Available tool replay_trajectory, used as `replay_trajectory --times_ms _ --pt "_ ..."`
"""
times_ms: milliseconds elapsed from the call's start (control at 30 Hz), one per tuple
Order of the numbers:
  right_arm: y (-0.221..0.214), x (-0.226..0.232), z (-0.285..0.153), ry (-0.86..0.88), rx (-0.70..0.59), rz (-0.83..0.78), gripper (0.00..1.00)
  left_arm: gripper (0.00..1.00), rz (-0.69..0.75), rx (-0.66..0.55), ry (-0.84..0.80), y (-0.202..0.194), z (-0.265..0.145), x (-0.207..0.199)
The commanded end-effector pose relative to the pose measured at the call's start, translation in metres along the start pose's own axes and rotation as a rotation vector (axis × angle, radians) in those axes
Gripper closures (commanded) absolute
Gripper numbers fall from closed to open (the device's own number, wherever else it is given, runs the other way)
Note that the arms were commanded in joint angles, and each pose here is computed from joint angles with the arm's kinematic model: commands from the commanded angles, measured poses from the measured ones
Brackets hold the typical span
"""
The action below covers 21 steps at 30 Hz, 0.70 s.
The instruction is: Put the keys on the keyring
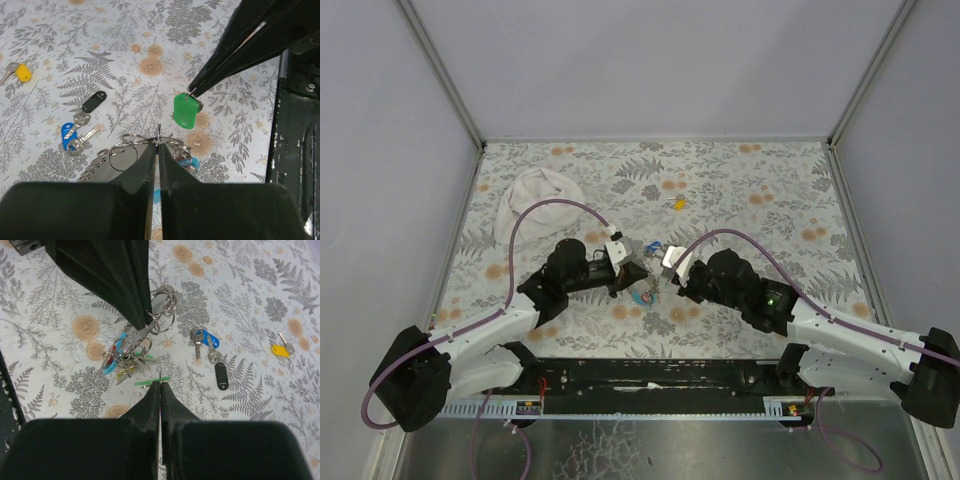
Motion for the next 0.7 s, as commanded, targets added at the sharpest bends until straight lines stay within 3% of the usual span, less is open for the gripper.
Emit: replay_trajectory --times_ms 0,300,667 --pt "0.027 0.009 -0.002 0.124 -0.066 -0.038 1.0 1.0 0.049 -0.01 -0.1 -0.003 -0.001 -0.015" --pt "0.038 0.022 0.001 0.257 -0.111 -0.047 1.0 1.0 0.077 -0.013 -0.189 -0.005 -0.002 -0.028" --pt "0.025 0.02 0.008 0.255 -0.057 -0.076 1.0 1.0 0.089 -0.024 -0.229 -0.003 -0.003 -0.035"
Point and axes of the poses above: each gripper's point midway between its finger pads, its own z axis out along the fingers, its own x axis along the line the jaws close on, y = z × x, the point moved 1 cm from there along -z, back along the fingers, and after that the axes turned 5 degrees about z, right-handed, at the moved point
